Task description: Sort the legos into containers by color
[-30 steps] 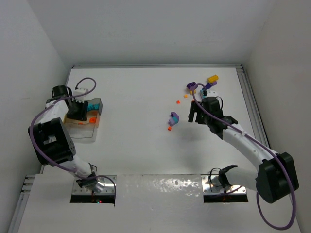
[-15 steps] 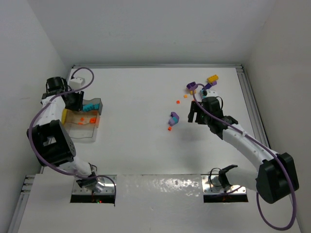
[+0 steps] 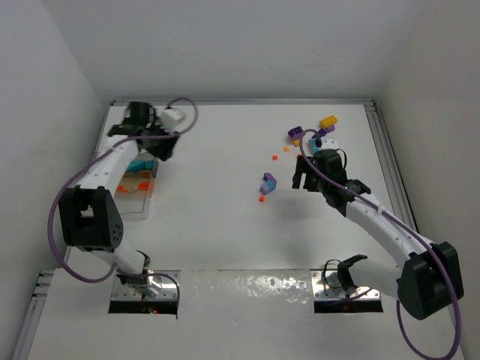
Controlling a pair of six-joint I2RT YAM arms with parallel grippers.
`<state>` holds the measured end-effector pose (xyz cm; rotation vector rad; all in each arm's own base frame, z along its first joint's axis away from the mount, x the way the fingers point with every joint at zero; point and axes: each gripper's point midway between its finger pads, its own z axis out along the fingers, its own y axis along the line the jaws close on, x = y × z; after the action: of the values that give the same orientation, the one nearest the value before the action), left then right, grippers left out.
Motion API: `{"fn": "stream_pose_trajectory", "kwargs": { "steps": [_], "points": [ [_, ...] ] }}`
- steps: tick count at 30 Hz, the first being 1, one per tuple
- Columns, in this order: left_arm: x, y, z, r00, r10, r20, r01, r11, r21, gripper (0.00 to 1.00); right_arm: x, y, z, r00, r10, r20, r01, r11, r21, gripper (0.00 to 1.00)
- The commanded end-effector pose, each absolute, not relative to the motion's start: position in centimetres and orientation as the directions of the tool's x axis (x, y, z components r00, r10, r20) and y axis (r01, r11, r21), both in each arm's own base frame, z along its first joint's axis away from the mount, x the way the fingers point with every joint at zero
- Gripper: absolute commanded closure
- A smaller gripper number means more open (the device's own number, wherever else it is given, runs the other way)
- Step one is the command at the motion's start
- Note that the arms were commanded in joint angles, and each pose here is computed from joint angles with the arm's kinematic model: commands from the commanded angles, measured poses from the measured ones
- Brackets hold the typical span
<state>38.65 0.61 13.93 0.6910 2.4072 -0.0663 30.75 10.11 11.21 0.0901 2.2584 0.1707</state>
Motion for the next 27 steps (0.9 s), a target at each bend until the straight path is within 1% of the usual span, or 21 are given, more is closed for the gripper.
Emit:
{"fn": "stream_pose_trajectory", "kwargs": {
  "steps": [1,2,3,5,6,7,8,10,12,13,15,16,18,19,24,27],
  "points": [
    [38.0,-10.8,16.7,-0.474,0.596,-0.648,0.692,0.707,0.144,0.5,31.4,9.7,12.7,-0.619,0.144,-0.772,0.04,0.987,0.153,0.21],
    [37.8,-12.4,16.2,-0.484,0.592,-0.644,0.691,0.711,0.134,0.47,31.3,9.6,12.7,-0.624,0.15,-0.767,0.052,0.987,0.152,0.21],
    [36.6,-16.1,14.7,-0.47,0.63,-0.618,0.742,0.662,0.111,0.45,31.1,9.5,12.6,-0.633,0.163,-0.757,0.069,0.986,0.154,0.21],
    [35.1,-19.1,13.1,-0.521,0.625,-0.581,0.732,0.677,0.072,0.45,30.7,8.9,12.3,-0.644,0.171,-0.745,0.103,0.985,0.138,0.21],
    [33.5,-22.1,11.7,-0.512,0.653,-0.558,0.766,0.641,0.049,0.44,30.5,8.7,12.4,-0.64,0.19,-0.744,0.122,0.982,0.146,0.21],
    [32.5,-23.5,10.9,-0.549,0.631,-0.548,0.747,0.665,0.017,0.41,30.2,8.4,12.2,-0.638,0.195,-0.745,0.137,0.981,0.14,0.21],
    [31.5,-25.9,10.2,-0.534,0.636,-0.557,0.764,0.645,0.005,0.37,30.1,8.3,12.2,-0.633,0.209,-0.745,0.149,0.978,0.148,0.21],
    [30.6,-28.3,9.7,-0.567,0.594,-0.571,0.748,0.662,-0.054,0.34,29.8,7.9,12.5,-0.612,0.224,-0.758,0.161,0.974,0.158,0.21],
    [30.5,-30.9,9.3,-0.565,0.574,-0.593,0.749,0.658,-0.076,0.3,29.6,7.5,13.0,-0.59,0.237,-0.772,0.175,0.971,0.164,0.21],
    [30.0,-32.2,8.2,-0.581,0.572,-0.579,0.746,0.658,-0.099,0.28,29.4,7.3,12.9,-0.59,0.232,-0.773,0.178,0.972,0.156,0.21],
    [30.0,-33.6,7.7,-0.584,0.57,-0.578,0.752,0.649,-0.12,0.27,29.1,7.0,13.1,-0.582,0.23,-0.78,0.183,0.972,0.15,0.21],
    [29.9,-34.2,6.3,-0.593,0.58,-0.558,0.751,0.649,-0.123,0.25,29.0,6.7,13.0,-0.583,0.224,-0.781,0.188,0.972,0.139,0.21],
    [30.8,-34.6,5.6,-0.62,0.556,-0.553,0.719,0.686,-0.117,0.25,28.6,6.4,12.8,-0.586,0.22,-0.78,0.193,0.973,0.129,0.21],
    [31.0,-34.4,4.2,-0.633,0.568,-0.526,0.71,0.697,-0.101,0.24,28.4,6.3,12.7,-0.589,0.217,-0.779,0.195,0.973,0.124,0.21],
    [32.3,-35.5,3.5,-0.617,0.563,-0.549,0.709,0.7,-0.078,0.25,27.9,6.0,12.3,-0.583,0.215,-0.784,0.195,0.973,0.122,0.21],
    [32.6,-35.4,2.3,-0.616,0.577,-0.536,0.705,0.708,-0.048,0.27,28.0,6.0,12.2,-0.581,0.215,-0.785,0.194,0.973,0.123,0.21]
  ]
}}
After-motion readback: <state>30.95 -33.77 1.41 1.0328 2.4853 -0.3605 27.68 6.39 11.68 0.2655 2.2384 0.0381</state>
